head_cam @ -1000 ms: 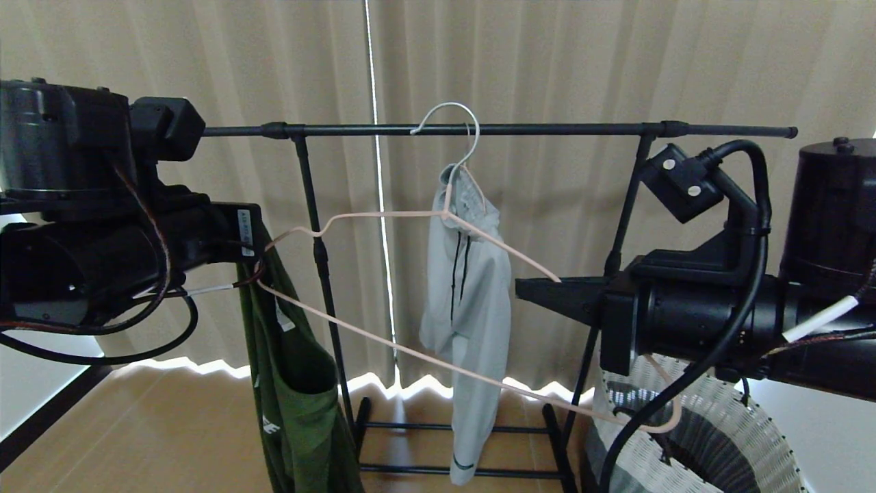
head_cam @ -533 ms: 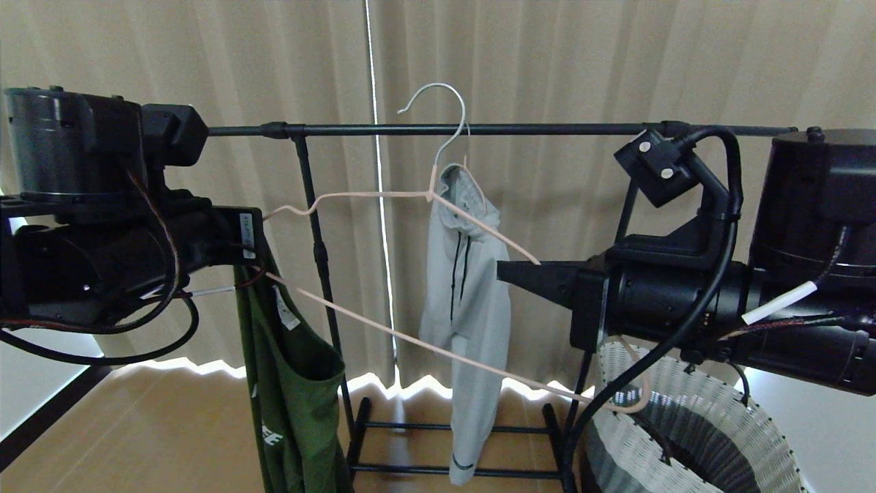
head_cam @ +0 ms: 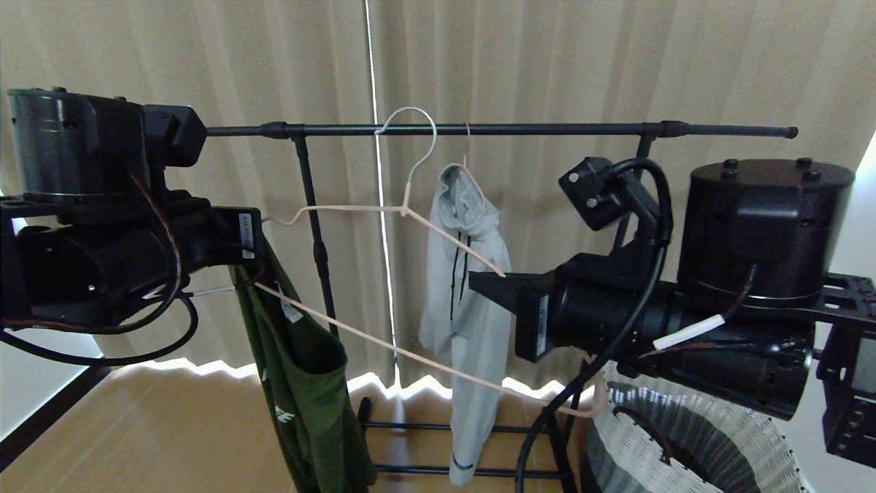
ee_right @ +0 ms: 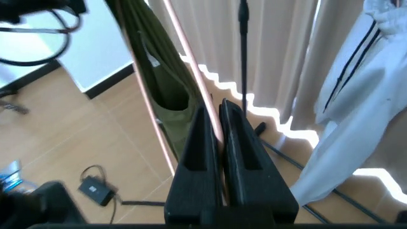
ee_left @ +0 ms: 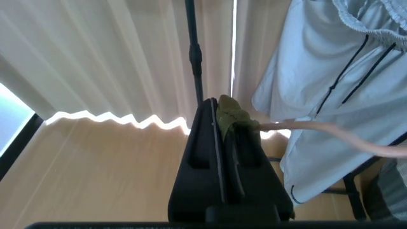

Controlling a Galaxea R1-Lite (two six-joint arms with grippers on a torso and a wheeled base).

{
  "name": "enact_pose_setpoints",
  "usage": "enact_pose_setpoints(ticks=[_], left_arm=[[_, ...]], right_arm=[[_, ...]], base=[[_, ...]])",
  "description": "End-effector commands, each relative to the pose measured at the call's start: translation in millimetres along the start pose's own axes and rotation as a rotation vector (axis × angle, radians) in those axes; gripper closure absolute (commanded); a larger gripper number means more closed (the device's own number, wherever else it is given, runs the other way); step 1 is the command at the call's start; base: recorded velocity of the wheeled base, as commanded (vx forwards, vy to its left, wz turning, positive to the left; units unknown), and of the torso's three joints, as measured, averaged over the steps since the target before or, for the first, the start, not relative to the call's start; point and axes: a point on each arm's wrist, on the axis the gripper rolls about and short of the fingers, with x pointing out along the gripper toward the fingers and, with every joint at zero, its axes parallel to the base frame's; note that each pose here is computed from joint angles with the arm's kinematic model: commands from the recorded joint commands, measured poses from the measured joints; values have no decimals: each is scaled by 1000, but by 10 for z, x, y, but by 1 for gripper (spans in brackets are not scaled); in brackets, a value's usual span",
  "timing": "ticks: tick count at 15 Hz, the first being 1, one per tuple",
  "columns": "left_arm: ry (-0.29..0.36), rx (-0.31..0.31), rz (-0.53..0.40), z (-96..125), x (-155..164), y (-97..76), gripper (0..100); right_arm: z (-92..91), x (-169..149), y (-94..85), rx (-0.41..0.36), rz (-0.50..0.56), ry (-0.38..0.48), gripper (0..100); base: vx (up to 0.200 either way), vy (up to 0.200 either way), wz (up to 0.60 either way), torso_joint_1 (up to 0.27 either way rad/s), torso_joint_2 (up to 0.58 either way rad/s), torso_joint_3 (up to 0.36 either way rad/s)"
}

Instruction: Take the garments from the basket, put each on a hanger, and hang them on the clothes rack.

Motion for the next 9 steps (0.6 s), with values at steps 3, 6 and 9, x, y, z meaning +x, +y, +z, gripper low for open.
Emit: enact_pose_setpoints(ticks=[3,6,9], left_arm=[[-5,-3,8,7,-19,5,100],[-17,-12,14,27,-55,11,100],[-42,-24,10,88,-122,31,100]], right_arm=[[-204,335,165,-21,-36,46,100],[-223,408,239,-10,-19,33,100],[-298,496,257,-11,-57,41,100]], base=[[0,0,0,0,0,0],[0,0,0,0,0,0],[0,0,0,0,0,0]])
